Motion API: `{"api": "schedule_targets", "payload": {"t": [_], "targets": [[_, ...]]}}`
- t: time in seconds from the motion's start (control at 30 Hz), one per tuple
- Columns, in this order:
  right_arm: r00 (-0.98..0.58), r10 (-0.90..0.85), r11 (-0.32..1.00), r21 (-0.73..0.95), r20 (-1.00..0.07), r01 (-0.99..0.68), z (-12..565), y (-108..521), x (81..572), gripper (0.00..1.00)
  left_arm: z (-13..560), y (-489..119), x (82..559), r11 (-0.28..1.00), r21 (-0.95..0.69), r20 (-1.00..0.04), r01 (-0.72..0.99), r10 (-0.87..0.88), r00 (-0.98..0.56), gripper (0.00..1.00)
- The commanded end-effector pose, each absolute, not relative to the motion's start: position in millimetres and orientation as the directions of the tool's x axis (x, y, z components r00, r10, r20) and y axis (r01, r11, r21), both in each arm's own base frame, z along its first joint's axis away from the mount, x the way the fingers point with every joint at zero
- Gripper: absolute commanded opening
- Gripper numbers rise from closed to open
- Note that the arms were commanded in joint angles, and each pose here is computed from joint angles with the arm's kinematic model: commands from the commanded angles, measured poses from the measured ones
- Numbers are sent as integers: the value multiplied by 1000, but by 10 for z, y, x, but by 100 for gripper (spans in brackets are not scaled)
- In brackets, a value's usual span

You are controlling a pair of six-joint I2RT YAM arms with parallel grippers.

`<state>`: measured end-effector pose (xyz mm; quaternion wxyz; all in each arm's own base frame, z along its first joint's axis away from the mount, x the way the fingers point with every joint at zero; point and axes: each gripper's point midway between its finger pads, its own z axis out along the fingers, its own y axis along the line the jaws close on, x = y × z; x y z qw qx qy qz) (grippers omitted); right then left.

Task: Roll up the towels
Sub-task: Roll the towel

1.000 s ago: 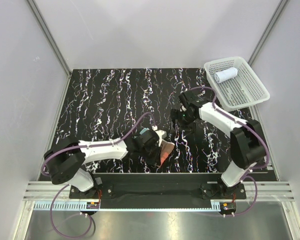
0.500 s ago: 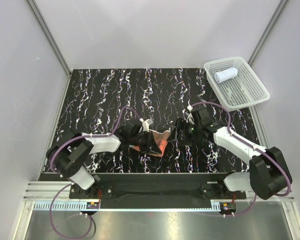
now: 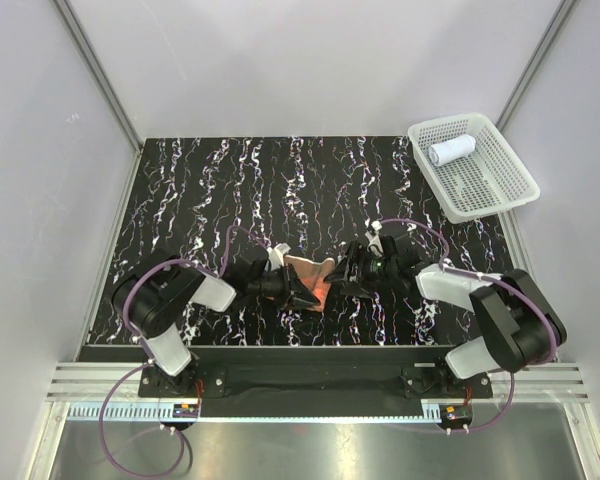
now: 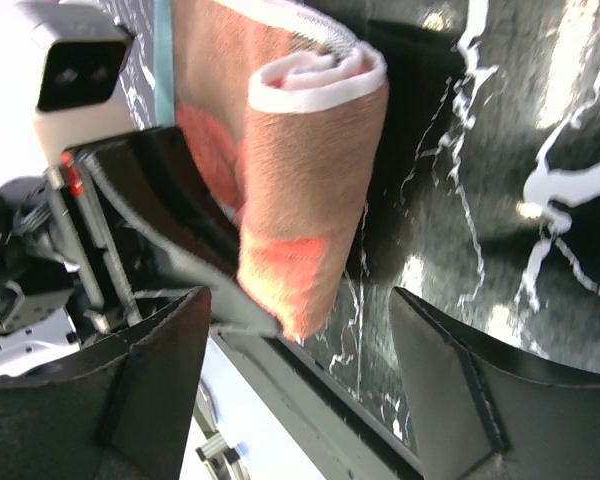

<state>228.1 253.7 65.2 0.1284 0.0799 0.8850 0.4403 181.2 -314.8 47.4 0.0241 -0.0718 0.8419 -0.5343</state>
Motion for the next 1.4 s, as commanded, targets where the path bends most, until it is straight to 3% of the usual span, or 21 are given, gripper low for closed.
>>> {"api": "schedule_targets", "payload": {"t": [0.0,0.27,0.47,0.53,0.57,0.6,0.73,0.77,0.9,1.0,1.1,1.23,1.37], "targets": [[-949,263,550,835,-173,0,692,2659,2373,77,725,-3224,1897,306,-951,-1,-46,-151,-989,9],[-952,274,571,820,-140,43,407,2696,2401,57,792,-3219,1926,231,-970,40,-81,-175,-984,9],[-950,281,565,823,-135,51,331,2750,2422,53,763,-3214,1920,228,-971,33,-73,-174,-984,9],[-950,284,561,826,-133,52,338,2767,2432,46,746,-3208,1913,238,-968,35,-76,-172,-984,9],[-950,280,561,827,-138,45,351,2781,2428,37,734,-3208,1905,245,-967,24,-65,-167,-986,10],[-949,282,562,826,-143,43,368,2777,2433,25,657,-3164,1880,295,-953,20,-69,-166,-986,18],[-949,274,581,813,-154,35,390,2765,2432,14,553,-3093,1860,381,-923,-10,-53,-162,-987,29],[-949,270,586,810,-162,28,414,2764,2428,12,529,-3081,1906,414,-910,-64,-8,-160,-985,32],[-952,253,652,757,-170,38,382,2707,2375,8,431,-2914,1887,566,-825,-104,6,-141,-985,51],[-955,233,702,712,-184,35,385,2680,2355,6,498,-2848,1931,633,-772,-156,51,-111,-982,57],[-963,199,752,658,-179,33,379,2681,2289,6,529,-2717,1937,732,-674,-224,102,-71,-972,59],[-966,161,795,607,-201,6,480,2744,2274,5,852,-2617,2171,855,-478,-437,199,-35,-899,59],[-973,130,839,544,-189,7,504,2751,2201,5,1166,-2670,2095,899,-310,-594,309,71,-802,59]]}}
